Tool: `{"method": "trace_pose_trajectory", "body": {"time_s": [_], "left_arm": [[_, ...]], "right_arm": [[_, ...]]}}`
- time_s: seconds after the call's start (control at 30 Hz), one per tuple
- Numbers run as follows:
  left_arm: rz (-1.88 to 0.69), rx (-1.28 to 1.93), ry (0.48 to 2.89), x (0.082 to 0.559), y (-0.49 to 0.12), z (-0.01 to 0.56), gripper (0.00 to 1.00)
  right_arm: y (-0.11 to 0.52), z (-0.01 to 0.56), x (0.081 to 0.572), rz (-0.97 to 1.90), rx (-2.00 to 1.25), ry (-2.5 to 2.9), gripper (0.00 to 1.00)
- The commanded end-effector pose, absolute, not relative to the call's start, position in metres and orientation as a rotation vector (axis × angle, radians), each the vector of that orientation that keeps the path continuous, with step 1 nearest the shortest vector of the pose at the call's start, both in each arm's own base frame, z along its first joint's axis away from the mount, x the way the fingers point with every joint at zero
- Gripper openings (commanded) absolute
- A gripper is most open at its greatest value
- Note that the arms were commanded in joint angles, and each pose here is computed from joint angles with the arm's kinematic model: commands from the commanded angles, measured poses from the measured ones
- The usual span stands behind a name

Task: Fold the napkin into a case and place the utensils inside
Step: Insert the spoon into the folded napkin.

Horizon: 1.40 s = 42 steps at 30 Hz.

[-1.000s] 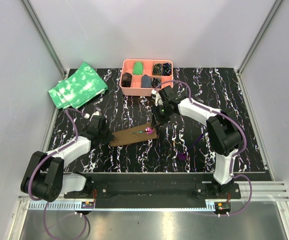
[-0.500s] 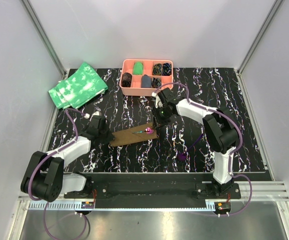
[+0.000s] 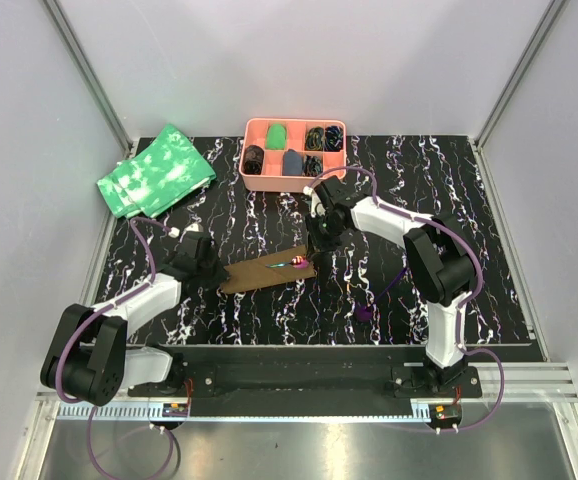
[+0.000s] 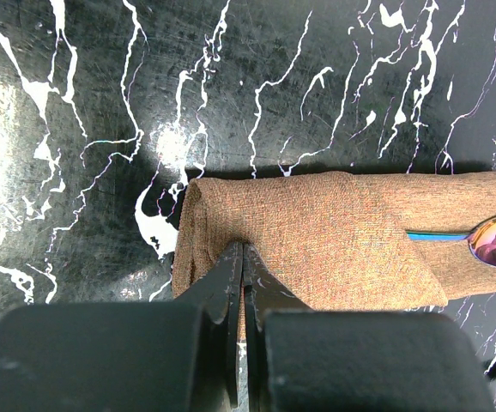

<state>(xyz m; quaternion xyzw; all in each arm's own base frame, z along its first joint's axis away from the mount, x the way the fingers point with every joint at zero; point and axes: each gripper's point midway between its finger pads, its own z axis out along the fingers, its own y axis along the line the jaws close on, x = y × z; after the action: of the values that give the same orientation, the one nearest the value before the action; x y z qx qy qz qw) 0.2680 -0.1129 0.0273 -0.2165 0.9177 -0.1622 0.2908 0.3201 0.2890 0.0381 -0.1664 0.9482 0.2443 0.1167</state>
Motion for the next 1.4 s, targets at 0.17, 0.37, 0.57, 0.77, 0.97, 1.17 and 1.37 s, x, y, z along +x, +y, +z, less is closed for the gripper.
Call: {"method": "trace_pose_trajectory", "body": {"time_s": [0.17,0.37,0.57,0.77,0.97,1.17,1.37], "left_arm": [[-0.467,-0.559,2.429,0.268,-0.117,0.030,0.00],[-0.470,-0.555,2.425,0.268,-0.117,0.032,0.00],[-0.490,-0.544,2.390,0.271,-0.118,0.038,0.00],[-0.519,-0.526,2.396,0.270,-0.123,0.041,0.00],[-0.517,-0.529,2.400,0.270,-0.122,0.039,0.00],[-0.519,-0.524,2.395,0.270,-0.122,0.041,0.00],[-0.535,-0.515,2.375,0.269,-0.123,0.052,0.00]], "right_arm": [[0.300,0.071,0.323,0.761,-0.528,2.709,0.04],[0.314,0.079,0.321,0.789,-0.549,2.688,0.00],[0.326,0.082,0.320,0.824,-0.546,2.694,0.00],[0.331,0.071,0.324,0.839,-0.525,2.710,0.00],[0.339,0.061,0.333,0.846,-0.531,2.715,0.00],[0.340,0.056,0.342,0.815,-0.522,2.711,0.03],[0.327,0.079,0.356,0.697,-0.423,2.654,0.32]]}}
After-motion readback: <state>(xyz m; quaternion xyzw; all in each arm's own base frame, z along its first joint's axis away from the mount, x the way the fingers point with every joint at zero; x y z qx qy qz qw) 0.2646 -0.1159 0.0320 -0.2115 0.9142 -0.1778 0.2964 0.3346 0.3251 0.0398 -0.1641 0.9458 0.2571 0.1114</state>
